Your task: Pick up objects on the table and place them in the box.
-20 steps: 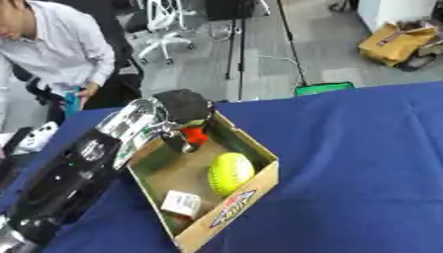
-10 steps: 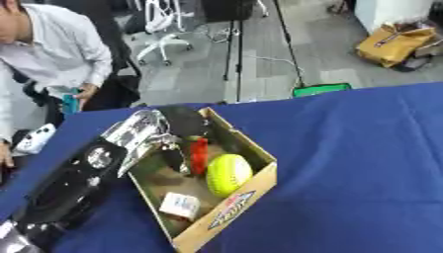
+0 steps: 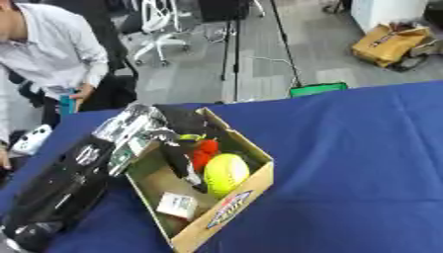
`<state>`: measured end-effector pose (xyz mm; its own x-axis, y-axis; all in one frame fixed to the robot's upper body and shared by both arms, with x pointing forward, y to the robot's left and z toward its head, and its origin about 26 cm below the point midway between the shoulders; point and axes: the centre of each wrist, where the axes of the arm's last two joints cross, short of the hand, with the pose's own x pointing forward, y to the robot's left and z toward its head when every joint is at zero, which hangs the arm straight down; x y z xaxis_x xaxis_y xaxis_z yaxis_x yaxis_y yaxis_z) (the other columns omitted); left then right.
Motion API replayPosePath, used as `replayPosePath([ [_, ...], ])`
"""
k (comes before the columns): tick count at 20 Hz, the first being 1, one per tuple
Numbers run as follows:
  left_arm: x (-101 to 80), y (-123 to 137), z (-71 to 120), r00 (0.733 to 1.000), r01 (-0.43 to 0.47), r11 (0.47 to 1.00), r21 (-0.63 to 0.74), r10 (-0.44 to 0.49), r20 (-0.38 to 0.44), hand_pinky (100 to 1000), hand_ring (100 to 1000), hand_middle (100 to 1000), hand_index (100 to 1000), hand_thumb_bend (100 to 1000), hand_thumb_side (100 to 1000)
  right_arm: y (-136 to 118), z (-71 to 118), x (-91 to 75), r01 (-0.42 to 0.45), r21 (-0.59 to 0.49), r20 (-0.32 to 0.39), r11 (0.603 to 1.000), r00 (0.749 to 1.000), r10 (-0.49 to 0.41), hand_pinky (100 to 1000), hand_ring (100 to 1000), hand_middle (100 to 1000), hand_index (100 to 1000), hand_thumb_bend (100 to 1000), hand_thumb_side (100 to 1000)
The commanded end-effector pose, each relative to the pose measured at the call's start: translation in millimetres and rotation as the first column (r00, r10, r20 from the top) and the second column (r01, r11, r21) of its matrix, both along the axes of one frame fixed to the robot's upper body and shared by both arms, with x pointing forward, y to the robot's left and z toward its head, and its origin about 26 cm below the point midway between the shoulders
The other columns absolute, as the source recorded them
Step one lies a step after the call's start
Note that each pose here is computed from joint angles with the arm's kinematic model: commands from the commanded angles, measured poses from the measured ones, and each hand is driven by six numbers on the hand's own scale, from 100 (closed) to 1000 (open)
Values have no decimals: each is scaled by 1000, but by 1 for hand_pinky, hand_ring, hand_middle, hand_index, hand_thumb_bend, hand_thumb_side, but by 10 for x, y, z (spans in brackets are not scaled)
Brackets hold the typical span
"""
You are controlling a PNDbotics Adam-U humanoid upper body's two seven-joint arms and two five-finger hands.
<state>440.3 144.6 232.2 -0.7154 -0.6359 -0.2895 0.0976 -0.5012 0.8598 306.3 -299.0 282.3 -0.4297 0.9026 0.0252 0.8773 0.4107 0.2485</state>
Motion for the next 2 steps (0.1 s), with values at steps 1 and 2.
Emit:
replayPosePath([
  [1, -60, 84, 190, 998, 66, 990, 121, -64, -20, 1000, 1000, 1000, 1000, 841, 771, -15, 84, -44, 7, -12, 30, 1000, 1000, -7, 617, 474, 350, 460, 100, 590],
  [2, -78, 87, 210, 998, 68, 991, 113, -67, -14, 1000, 1000, 1000, 1000, 848, 799, -15, 83, -44, 7, -12, 30, 1000, 1000, -7, 618, 474, 351, 460, 100, 590],
])
